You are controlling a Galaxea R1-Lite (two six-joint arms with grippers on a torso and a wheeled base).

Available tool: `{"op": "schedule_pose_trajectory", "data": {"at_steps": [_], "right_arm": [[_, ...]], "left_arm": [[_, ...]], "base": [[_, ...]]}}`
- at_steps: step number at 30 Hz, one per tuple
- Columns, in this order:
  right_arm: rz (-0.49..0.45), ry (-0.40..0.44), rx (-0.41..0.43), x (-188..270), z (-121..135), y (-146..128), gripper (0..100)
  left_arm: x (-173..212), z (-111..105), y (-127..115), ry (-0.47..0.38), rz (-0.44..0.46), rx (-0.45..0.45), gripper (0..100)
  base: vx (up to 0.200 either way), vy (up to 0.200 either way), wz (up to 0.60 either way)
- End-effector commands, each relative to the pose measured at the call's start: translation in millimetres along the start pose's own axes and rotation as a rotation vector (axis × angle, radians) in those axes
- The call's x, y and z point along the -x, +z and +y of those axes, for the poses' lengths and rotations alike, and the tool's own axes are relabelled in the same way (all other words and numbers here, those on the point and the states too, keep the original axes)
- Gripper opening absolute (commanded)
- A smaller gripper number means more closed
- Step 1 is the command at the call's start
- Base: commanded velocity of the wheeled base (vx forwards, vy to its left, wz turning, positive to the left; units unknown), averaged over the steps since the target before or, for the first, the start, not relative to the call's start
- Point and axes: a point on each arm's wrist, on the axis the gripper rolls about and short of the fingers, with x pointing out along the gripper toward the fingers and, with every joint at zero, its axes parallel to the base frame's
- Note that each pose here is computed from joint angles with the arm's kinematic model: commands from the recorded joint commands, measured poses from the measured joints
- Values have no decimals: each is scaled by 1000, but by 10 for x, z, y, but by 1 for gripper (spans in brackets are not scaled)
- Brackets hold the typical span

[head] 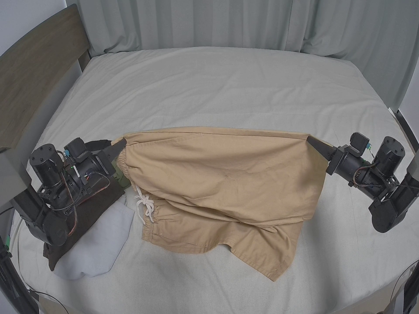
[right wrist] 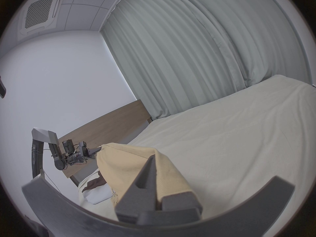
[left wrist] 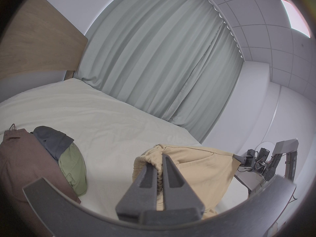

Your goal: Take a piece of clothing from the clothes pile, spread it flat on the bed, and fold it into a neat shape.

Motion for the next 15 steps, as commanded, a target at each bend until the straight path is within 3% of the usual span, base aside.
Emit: {"op": "schedule_pose_trajectory", "data": {"at_steps": [1,15], "right_arm": [[-3,5,2,-114,-76,-45,0],[-77,6,42,-482,-338,-34,0]], "left_arm": [[-72,68,-57,5,8,5,0],[-285,206,-133,6,-5,2,0]], "base": [[0,0,0],[0,0,0]]}}
